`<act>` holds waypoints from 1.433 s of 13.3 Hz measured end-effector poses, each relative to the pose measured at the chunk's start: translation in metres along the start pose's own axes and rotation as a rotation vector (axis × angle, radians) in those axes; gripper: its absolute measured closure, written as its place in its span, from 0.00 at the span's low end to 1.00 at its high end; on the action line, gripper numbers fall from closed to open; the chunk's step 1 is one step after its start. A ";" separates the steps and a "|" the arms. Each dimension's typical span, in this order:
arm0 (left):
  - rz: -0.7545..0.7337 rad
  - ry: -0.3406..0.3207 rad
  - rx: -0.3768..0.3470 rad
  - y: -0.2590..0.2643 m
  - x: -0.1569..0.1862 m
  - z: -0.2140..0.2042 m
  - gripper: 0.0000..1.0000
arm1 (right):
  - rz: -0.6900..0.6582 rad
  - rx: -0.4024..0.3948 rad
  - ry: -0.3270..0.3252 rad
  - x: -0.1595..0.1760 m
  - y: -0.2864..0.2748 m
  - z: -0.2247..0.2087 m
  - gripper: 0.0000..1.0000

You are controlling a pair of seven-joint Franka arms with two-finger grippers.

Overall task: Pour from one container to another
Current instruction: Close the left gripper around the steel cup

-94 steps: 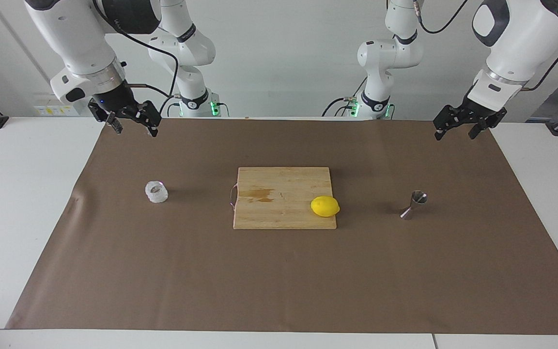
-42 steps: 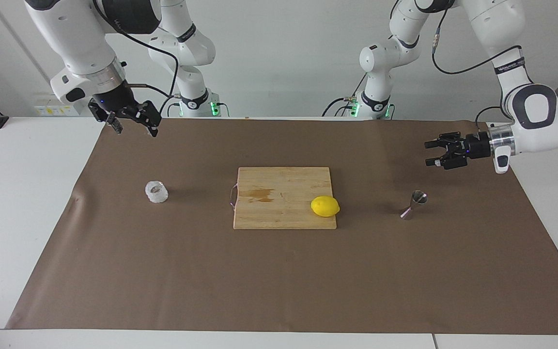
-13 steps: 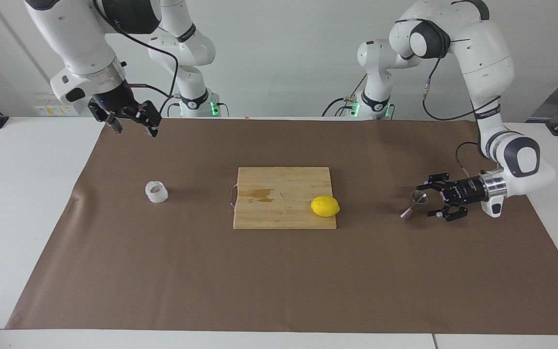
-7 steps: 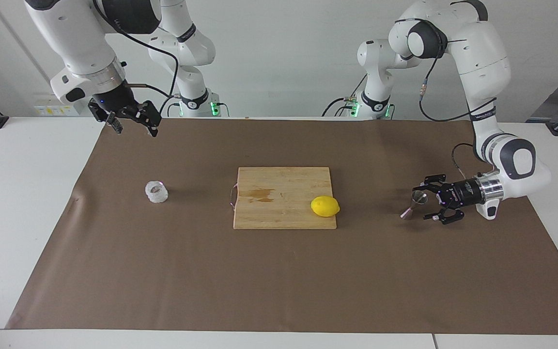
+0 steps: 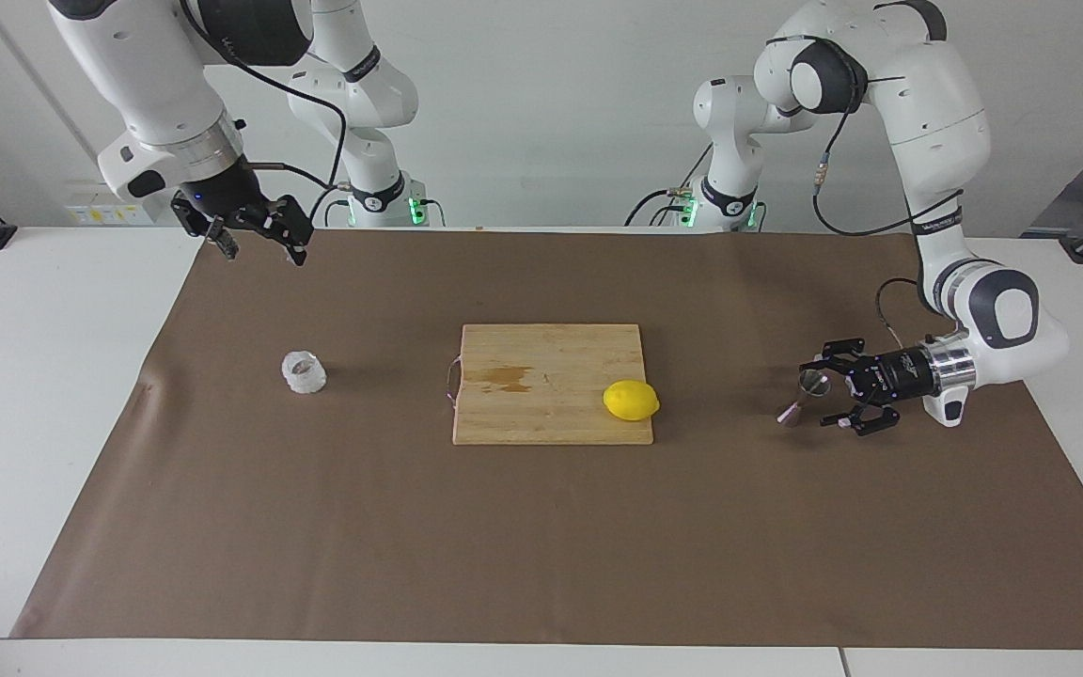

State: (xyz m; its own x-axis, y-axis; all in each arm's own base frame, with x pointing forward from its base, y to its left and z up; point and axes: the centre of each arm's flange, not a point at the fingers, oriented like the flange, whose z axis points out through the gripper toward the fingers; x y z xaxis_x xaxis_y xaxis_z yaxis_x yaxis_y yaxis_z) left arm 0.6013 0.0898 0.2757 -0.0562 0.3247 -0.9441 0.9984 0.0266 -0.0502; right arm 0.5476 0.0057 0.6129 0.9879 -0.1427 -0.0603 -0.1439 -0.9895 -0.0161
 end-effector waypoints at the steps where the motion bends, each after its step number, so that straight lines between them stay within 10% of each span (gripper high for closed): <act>1: 0.000 0.004 0.004 0.000 0.000 0.000 0.00 | 0.000 0.000 0.000 0.000 0.000 0.000 0.00; 19: -0.001 0.011 0.056 -0.006 0.000 0.001 0.14 | 0.000 0.000 0.000 0.000 0.000 0.000 0.00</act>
State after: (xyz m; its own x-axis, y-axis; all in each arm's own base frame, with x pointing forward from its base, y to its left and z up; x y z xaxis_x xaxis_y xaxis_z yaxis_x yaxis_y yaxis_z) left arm 0.5956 0.0887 0.2758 -0.0572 0.3354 -0.9403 0.9972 -0.0259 -0.0699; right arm 0.5476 0.0057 0.6129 0.9879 -0.1427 -0.0602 -0.1439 -0.9895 -0.0161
